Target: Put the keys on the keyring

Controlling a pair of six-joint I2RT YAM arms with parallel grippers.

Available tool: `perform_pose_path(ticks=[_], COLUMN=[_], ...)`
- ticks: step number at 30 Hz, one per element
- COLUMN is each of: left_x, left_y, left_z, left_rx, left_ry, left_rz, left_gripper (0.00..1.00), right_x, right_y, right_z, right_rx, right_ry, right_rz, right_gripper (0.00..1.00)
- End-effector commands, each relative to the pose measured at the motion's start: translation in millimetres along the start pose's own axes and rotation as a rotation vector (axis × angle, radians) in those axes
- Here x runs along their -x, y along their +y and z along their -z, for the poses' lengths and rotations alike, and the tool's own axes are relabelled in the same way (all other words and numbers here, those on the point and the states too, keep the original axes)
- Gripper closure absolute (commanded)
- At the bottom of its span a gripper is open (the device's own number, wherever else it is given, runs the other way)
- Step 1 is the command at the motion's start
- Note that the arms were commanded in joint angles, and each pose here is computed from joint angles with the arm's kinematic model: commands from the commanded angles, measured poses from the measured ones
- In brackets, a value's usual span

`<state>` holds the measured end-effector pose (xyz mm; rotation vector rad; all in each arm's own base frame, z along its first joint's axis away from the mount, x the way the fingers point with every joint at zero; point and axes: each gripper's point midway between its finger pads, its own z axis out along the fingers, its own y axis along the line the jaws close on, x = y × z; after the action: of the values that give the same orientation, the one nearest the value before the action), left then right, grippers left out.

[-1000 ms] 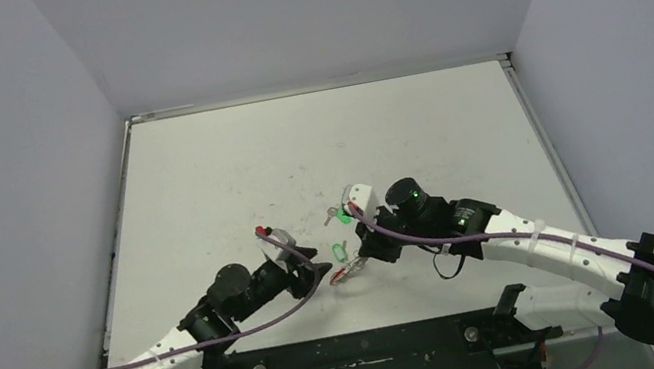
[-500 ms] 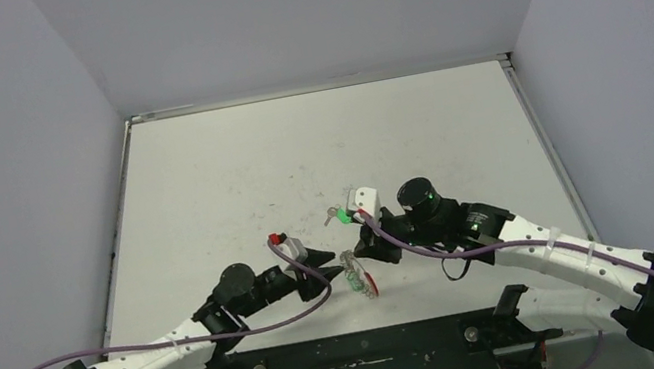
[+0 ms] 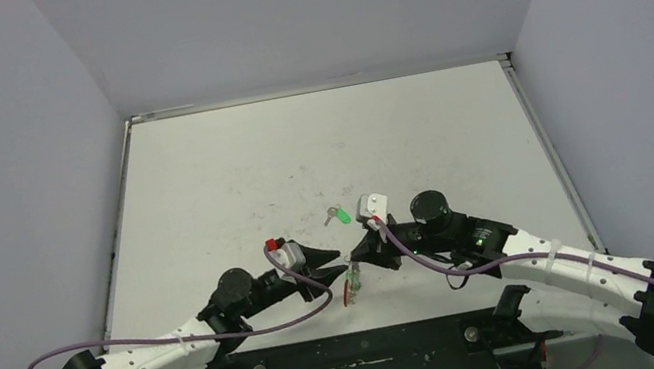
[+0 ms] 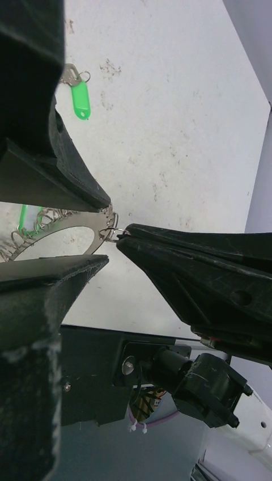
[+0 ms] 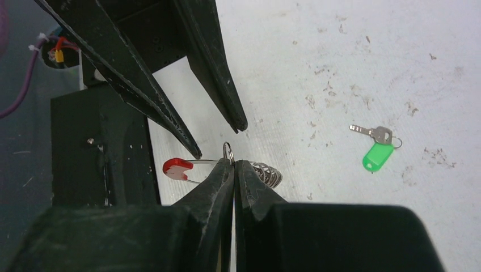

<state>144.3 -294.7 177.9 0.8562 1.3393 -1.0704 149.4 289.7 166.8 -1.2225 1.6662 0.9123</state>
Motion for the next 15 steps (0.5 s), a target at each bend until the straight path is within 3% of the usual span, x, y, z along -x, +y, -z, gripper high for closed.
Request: perform_pose_path(ticks=[1,5,15], left_x=[19,21,30], left_y=[-8,-7,-8], left_z=[0,0,-2], left_rx=[-0.034,-0.027,-0.026], left_ry=[-0.084,-0.093,-0.135], left_rz=[-0.032,-0.036,-0.034], left_gripper=[0.68,0.69,0.71], right_x=[58,67,64], right_y=[8,11,14], right_z=[7,10,6], right_rx=[0.024,0.030,0.049], right_ry=[-0.238,-0.288,-0.277], right_rz=[0.067,0.086,0.045], right_gripper=[1.00,1.00,1.00])
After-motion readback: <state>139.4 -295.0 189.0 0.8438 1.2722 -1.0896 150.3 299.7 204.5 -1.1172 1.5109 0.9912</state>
